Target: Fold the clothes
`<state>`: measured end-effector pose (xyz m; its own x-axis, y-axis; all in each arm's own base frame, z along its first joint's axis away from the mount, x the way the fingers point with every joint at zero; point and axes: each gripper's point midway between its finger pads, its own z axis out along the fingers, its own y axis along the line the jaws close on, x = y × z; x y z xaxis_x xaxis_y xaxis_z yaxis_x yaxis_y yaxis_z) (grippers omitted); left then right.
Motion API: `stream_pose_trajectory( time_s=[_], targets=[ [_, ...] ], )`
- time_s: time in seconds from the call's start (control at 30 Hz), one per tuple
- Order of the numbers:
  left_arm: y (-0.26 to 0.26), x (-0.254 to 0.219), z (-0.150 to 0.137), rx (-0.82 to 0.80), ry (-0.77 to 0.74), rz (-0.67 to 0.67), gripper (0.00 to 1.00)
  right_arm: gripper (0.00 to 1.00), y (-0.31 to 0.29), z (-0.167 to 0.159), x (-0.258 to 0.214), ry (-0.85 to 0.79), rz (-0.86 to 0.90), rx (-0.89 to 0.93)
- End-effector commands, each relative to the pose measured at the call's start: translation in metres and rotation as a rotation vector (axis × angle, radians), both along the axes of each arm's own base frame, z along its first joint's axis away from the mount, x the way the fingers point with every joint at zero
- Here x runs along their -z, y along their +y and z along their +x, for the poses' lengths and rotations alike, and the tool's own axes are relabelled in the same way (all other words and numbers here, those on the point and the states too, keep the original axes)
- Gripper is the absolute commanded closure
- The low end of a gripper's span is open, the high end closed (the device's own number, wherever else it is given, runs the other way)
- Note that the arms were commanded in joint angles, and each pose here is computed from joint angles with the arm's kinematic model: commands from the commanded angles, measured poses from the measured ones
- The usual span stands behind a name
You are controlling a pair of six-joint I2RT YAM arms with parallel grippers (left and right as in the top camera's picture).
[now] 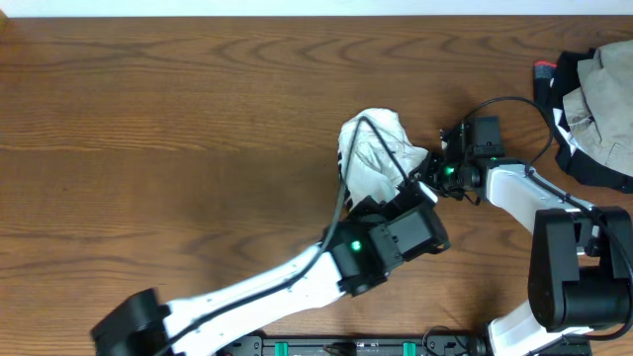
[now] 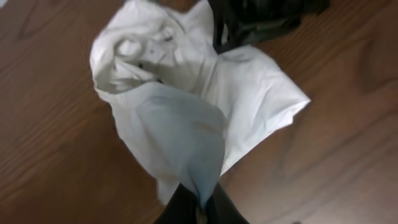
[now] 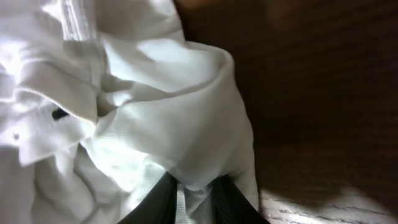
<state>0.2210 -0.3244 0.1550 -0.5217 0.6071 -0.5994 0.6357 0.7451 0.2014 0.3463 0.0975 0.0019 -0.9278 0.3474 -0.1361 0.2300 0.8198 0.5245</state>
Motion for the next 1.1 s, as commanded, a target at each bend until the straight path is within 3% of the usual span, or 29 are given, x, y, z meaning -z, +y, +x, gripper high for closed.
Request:
stream_pose_trajectory(
  time_s=[0.0,0.73,0.87,0.93,1.03,1.07],
  targets=[
    [-0.014,-0.014,-0.014,0.008,0.082,-0.119,0.94,0.80,-0.016,-0.039,0.053,0.181,-0.112,0.042],
    [-0.056,0.087,-0.018,-0.029,0.263,-0.084,0.92,0.82,-0.011,-0.049,0.052,0.223,-0.085,0.034],
    [-0.052,0.092,-0.022,-0.023,0.287,-0.061,0.79,0.82,-0.011,-0.048,0.051,0.222,-0.083,0.033],
    [-0.050,0.085,-0.023,-0.015,0.283,-0.059,0.59,0.81,-0.011,-0.047,0.049,0.225,-0.083,0.033],
    [-0.047,0.064,-0.024,-0.001,0.265,-0.085,0.43,0.78,-0.011,-0.042,0.040,0.227,-0.085,0.026],
    [-0.046,0.053,-0.024,0.011,0.252,-0.099,0.33,0.77,-0.010,-0.039,0.035,0.225,-0.088,0.017]
  ],
)
